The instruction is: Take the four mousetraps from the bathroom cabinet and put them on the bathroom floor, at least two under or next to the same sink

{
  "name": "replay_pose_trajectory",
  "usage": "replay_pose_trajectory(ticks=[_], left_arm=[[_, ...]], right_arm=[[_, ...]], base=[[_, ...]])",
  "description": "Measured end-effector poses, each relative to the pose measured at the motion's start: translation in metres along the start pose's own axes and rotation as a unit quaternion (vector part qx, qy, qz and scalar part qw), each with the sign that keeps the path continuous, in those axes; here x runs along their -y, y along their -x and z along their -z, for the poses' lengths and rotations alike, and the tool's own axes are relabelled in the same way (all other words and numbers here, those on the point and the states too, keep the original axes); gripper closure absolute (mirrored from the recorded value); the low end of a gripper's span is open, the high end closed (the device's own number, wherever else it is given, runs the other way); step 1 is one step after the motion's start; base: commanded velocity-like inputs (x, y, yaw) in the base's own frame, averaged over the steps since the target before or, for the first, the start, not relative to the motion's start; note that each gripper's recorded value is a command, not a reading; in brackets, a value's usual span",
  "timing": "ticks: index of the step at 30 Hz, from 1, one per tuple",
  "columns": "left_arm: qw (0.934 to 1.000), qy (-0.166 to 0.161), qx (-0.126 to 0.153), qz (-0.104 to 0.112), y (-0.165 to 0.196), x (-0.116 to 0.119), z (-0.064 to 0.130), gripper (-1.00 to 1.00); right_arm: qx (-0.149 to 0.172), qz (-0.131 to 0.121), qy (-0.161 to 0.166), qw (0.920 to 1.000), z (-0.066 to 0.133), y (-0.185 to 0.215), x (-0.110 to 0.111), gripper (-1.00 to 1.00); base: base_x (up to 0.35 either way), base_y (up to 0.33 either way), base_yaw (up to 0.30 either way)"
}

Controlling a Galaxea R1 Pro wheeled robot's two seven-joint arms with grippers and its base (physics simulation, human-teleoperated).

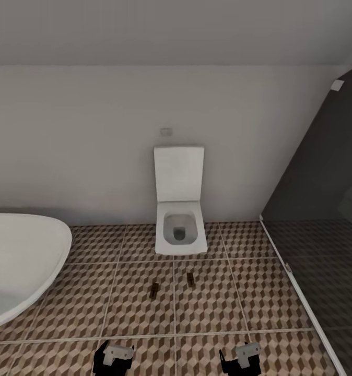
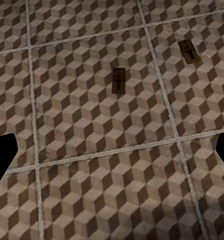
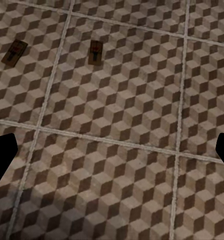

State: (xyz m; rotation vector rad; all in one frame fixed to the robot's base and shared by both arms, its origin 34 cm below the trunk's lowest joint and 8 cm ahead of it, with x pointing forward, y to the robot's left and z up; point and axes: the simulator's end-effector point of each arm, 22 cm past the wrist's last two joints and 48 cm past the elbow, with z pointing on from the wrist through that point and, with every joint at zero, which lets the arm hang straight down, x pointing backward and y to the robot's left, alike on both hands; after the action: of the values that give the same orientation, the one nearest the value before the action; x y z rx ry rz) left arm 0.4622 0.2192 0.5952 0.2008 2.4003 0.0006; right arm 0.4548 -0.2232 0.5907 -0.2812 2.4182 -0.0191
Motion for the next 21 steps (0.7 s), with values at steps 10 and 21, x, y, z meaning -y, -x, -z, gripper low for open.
replay_pose_trajectory(ticks=[10, 21], left_arm=[[1.0, 0.0, -0.001, 0.0, 0.005, 0.0, 0.01, -1.0], [1.0, -0.001, -0.001, 0.0, 0.009, 0.001, 0.02, -1.0]], right_arm=[[0.0, 0.0, 0.0, 1.0, 0.01, 0.005, 0.0, -1.0], [0.0, 0.0, 0.0, 1.0, 0.02, 0.009, 0.001, -1.0]], base=[[0.0, 0.0, 0.0], [0.0, 0.0, 0.0]])
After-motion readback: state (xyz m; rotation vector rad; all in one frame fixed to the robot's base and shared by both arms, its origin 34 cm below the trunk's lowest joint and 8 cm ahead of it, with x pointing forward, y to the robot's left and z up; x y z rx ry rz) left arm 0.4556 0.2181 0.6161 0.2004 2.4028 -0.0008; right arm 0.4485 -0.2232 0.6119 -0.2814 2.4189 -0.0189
